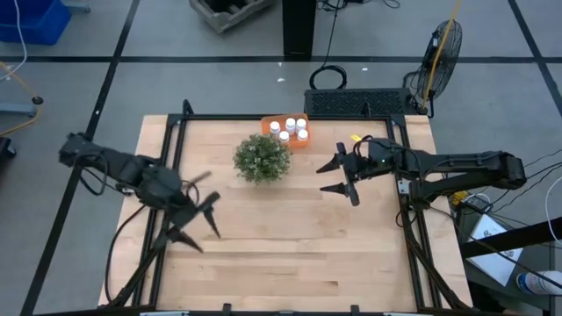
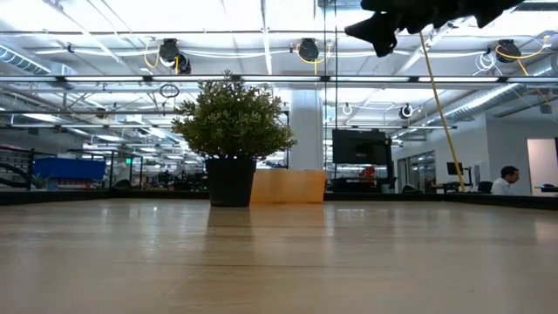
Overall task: Pick and place pill bottles into a basket
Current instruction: Return to Home Position
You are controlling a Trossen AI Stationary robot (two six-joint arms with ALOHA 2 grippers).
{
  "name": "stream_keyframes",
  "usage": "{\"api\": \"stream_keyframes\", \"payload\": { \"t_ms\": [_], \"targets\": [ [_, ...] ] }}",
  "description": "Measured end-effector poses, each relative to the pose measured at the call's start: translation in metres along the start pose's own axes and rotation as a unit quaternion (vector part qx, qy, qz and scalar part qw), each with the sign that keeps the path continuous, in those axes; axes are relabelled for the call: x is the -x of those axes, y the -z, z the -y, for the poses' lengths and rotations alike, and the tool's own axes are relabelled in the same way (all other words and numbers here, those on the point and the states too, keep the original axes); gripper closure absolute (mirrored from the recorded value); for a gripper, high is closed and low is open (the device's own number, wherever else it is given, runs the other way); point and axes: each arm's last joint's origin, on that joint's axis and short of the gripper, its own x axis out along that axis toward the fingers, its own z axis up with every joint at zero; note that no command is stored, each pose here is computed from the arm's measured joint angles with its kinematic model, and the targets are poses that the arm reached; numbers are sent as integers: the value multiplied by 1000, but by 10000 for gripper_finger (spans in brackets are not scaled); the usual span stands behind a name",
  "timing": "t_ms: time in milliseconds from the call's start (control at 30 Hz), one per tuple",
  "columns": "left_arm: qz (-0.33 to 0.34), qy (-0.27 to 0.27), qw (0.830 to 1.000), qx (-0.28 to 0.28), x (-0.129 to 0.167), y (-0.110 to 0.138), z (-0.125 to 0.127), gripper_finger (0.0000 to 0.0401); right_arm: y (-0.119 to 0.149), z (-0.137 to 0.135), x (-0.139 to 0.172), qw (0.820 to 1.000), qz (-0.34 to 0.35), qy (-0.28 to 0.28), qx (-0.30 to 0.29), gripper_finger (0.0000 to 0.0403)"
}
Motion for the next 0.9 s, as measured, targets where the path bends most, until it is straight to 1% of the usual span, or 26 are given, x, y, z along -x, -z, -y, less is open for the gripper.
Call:
{"api": "stream_keyframes", "payload": {
  "t_ms": [67,100,200,267,400,467,567,767,900],
  "targets": [
    [21,-60,998,14,2,24,8,146,3,0,-1,1000,10,0,3,151],
    [37,-82,996,21,2,36,12,146,5,0,-1,1000,12,0,3,151],
    [88,-127,987,50,-2,71,21,146,7,1,-2,1000,18,0,-3,151],
    [117,-140,982,56,-6,92,27,146,7,1,-2,1000,20,0,-10,151],
    [149,-121,981,43,-13,126,39,146,7,1,-2,1000,20,0,-15,151],
    [167,-123,977,43,-14,137,44,146,6,1,-2,1000,22,0,-14,151],
    [150,-125,980,48,-14,153,50,146,6,1,-2,1000,22,0,-11,151],
    [144,-140,979,28,0,161,53,146,5,1,-2,1000,27,0,-14,151],
    [143,-133,981,15,9,164,55,146,5,0,-2,1000,28,-2,-14,151]
  ]
}}
